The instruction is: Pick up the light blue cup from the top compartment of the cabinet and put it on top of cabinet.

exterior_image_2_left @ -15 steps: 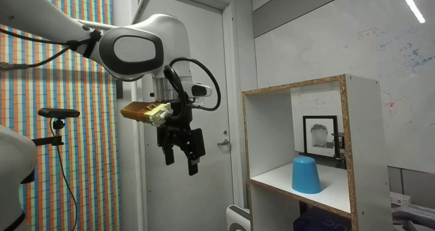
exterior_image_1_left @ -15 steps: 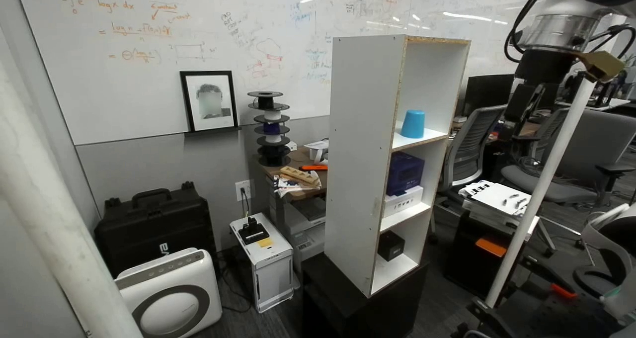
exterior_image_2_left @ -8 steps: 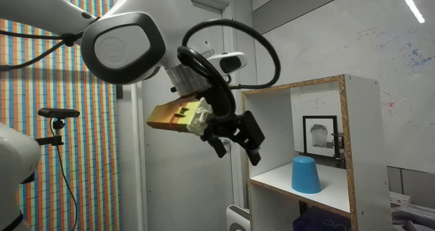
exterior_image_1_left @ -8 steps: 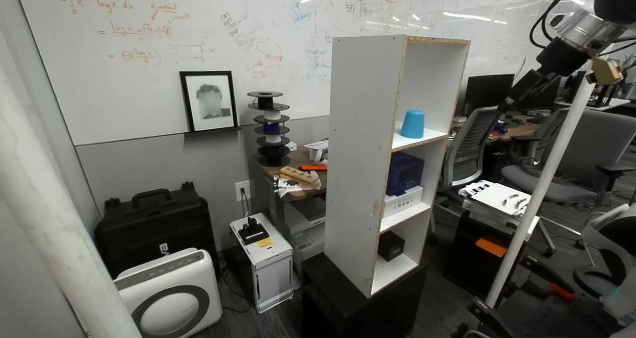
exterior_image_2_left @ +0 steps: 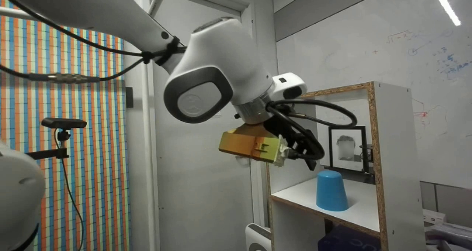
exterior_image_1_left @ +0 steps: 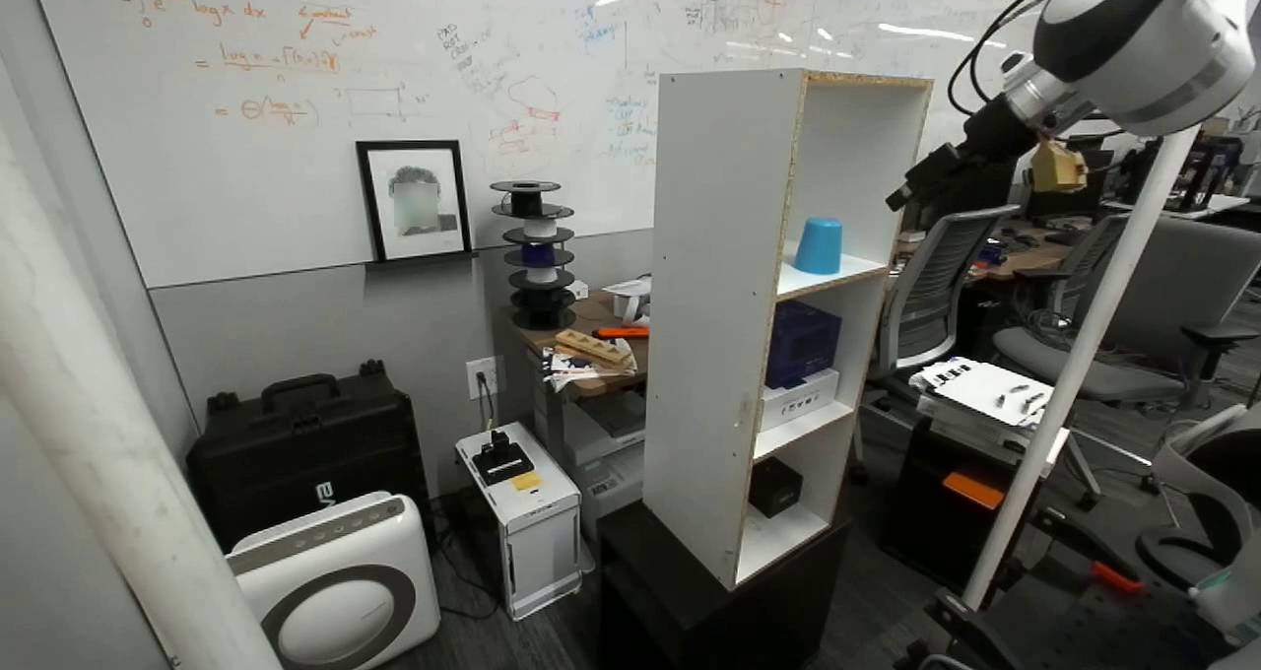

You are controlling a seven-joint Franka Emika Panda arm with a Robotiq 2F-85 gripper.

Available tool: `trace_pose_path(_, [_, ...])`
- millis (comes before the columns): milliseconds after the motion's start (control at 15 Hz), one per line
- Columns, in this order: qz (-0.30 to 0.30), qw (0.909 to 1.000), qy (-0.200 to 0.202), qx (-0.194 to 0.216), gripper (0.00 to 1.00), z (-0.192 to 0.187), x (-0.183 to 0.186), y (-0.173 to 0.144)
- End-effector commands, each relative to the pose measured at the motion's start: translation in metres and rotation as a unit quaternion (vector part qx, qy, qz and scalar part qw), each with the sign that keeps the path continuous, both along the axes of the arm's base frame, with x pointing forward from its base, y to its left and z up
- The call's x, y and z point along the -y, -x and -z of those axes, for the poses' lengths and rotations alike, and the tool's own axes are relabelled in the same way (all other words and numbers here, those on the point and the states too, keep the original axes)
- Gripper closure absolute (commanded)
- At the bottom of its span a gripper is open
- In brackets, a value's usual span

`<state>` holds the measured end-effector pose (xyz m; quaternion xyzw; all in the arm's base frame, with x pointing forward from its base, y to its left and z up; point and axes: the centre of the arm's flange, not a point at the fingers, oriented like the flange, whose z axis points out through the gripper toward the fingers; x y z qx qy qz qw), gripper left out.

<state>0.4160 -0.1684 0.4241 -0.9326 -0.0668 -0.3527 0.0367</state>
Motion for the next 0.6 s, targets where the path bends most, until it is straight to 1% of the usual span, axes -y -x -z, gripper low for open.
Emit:
trace_pose_path(0, [-0.005,0.9998,-0.016,0.011,0.00,0.018,0.018,-0.061])
trace_pose_path(67, [-0.005,0.9998,-0.019,0.005,0.00,0.025,0.022,-0.070])
trace_pose_path(267, [-0.009,0.9998,-0.017,0.009,0.00,0.038,0.028,-0.089])
trace_pose_path(533, [-0.020,0.9994,-0.018,0.020,0.00,0.050,0.022,-0.118])
